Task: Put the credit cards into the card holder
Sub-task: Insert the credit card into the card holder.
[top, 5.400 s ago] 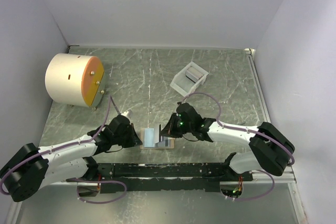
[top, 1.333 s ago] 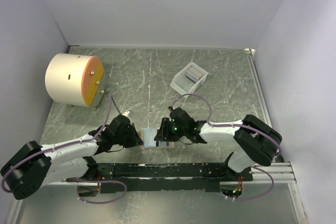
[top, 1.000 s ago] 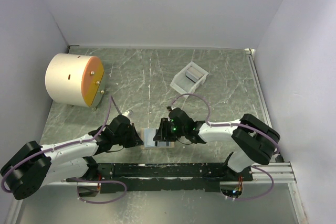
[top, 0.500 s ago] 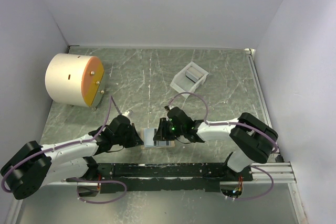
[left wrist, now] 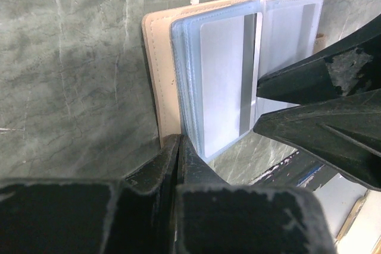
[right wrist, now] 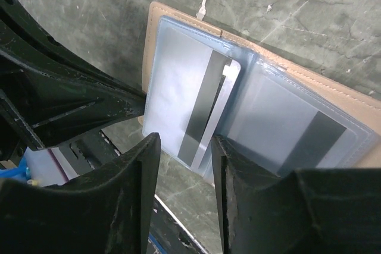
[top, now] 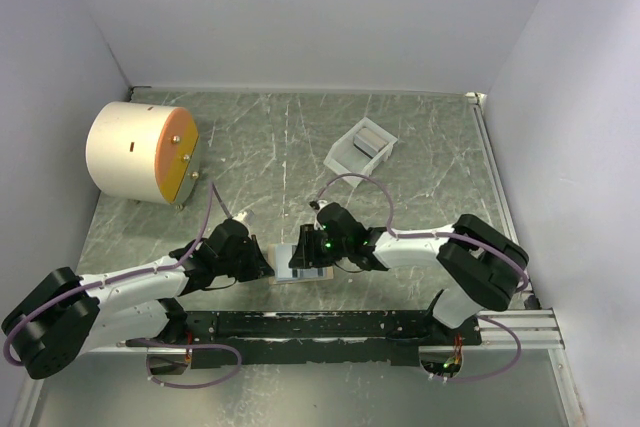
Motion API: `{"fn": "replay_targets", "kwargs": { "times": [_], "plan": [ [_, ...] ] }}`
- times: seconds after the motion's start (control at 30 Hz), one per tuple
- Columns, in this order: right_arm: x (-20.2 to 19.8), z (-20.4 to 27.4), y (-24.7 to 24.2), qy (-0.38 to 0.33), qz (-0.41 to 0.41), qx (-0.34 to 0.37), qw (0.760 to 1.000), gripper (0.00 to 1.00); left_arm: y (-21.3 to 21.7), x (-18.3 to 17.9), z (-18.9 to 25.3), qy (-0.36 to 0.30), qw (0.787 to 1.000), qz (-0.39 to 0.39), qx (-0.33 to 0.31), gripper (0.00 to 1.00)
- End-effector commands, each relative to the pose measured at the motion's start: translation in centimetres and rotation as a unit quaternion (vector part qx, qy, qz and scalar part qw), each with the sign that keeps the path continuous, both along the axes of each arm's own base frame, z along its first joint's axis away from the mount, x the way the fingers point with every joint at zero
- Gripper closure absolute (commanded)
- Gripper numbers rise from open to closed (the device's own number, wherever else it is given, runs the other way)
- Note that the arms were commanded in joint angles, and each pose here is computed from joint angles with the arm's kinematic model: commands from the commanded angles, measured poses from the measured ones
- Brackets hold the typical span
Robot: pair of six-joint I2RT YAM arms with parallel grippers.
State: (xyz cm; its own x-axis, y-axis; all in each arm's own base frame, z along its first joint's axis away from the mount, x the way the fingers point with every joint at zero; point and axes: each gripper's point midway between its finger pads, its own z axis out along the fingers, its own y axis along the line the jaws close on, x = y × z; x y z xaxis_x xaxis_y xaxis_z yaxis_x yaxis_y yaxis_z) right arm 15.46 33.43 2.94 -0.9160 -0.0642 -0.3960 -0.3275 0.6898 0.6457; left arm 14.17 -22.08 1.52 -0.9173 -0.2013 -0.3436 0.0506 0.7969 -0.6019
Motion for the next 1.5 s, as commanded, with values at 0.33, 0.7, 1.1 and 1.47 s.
{"fn": "replay_targets", "kwargs": {
  "times": [0.33, 0.7, 1.1, 1.47],
  "plan": [
    [1.2, 0.9, 0.6, -0.028, -0.006, -0.004, 1.000, 0.62, 0.7, -0.6, -0.8, 0.012, 1.000, 0.002, 0.017, 0.90],
    [1.0, 1.3, 1.6, -0.029, 0.013, 0.019, 0.999, 0.70, 0.6, -0.4, -0.6, 0.012, 1.000, 0.000, 0.025, 0.90],
    [2.0, 1.3, -0.5, -0.039, -0.038, -0.030, 0.998, 0.59, 1.1, -0.3, -0.3, 0.009, 0.999, 0.019, 0.025, 0.88],
    [1.9, 1.0, 1.5, -0.022, -0.023, -0.002, 0.999, 0.67, 1.2, -0.3, -0.8, 0.015, 0.999, 0.021, 0.030, 0.88]
  ]
}}
